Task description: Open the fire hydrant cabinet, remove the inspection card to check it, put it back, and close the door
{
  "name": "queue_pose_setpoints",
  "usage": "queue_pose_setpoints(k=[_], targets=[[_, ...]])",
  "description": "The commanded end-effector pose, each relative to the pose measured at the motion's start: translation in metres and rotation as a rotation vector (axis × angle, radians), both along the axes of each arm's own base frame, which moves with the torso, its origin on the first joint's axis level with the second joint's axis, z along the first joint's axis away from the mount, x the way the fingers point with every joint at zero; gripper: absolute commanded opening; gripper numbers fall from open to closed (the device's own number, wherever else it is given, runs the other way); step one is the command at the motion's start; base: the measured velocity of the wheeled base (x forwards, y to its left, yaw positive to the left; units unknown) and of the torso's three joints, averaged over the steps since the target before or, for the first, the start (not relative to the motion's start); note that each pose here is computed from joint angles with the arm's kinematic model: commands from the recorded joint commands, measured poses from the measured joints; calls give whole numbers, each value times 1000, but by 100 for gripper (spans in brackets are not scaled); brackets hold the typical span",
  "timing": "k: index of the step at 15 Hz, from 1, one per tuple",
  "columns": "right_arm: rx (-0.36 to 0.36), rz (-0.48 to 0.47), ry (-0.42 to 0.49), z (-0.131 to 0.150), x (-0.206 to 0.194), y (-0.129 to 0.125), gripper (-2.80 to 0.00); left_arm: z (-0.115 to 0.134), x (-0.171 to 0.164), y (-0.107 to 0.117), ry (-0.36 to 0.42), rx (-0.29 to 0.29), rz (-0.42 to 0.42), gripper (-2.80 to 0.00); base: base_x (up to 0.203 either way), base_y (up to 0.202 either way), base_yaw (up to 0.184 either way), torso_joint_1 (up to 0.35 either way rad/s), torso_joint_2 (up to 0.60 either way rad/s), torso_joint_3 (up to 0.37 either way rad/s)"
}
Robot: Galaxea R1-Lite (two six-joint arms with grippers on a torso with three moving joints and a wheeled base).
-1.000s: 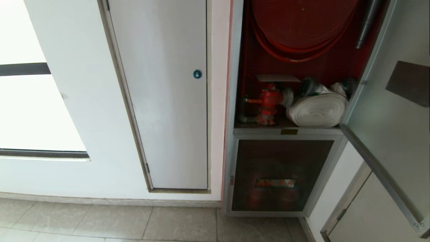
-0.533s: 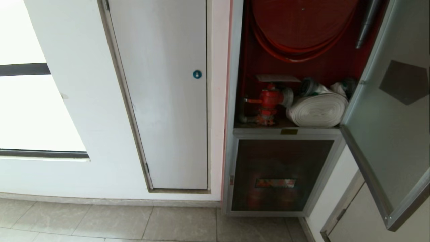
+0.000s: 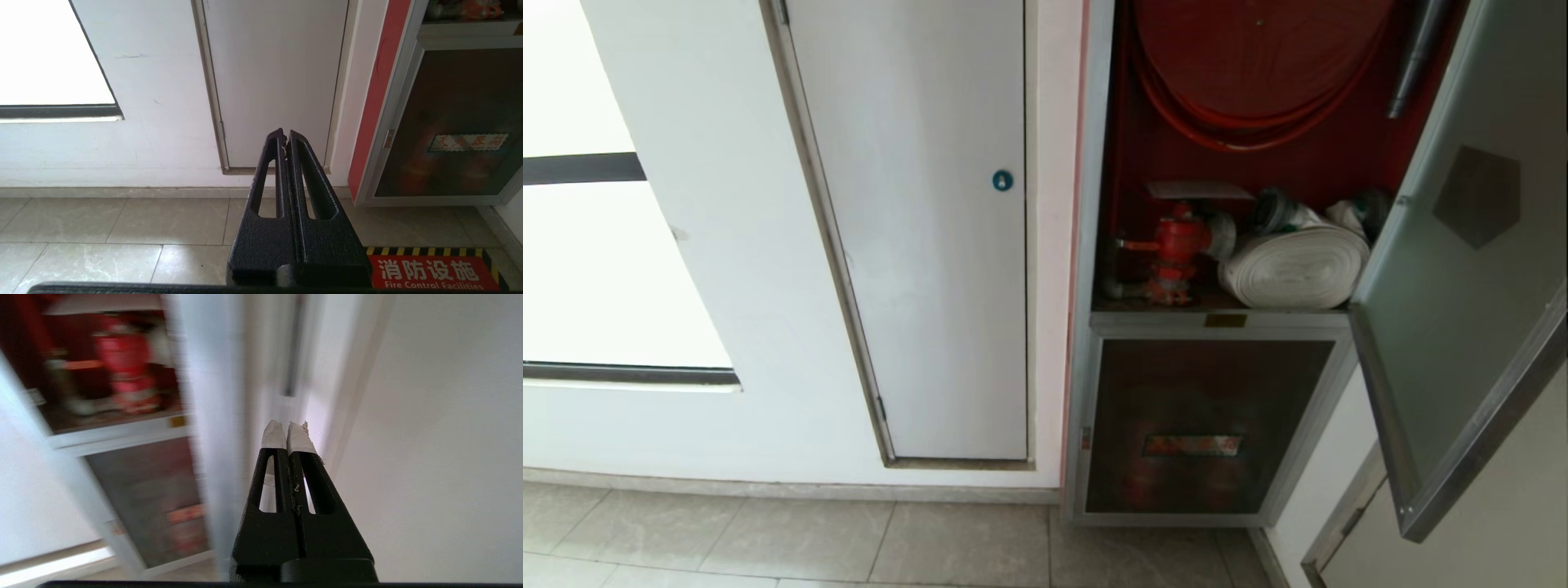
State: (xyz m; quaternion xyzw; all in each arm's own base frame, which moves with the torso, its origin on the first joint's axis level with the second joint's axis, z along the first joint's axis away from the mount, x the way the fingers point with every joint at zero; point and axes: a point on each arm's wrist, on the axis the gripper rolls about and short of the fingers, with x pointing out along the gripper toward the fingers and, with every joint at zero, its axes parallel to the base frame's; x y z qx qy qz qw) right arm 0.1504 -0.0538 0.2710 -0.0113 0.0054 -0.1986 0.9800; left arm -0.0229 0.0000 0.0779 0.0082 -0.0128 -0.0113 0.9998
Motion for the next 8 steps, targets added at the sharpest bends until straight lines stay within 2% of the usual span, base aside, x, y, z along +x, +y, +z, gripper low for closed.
queue_pose_setpoints(k=[1,3,8], targets=[[1,114,-17,3,4,17,-280,-4,1,0,15,1,0,-280,0,0,0,0,0,0],[53,185,-51,11,12,24,-280,-4,1,0,15,-1,0,-280,0,0,0,0,0,0],[76,294,-46,18,35,28,-280,-4,1,0,15,1,0,-280,0,0,0,0,0,0]])
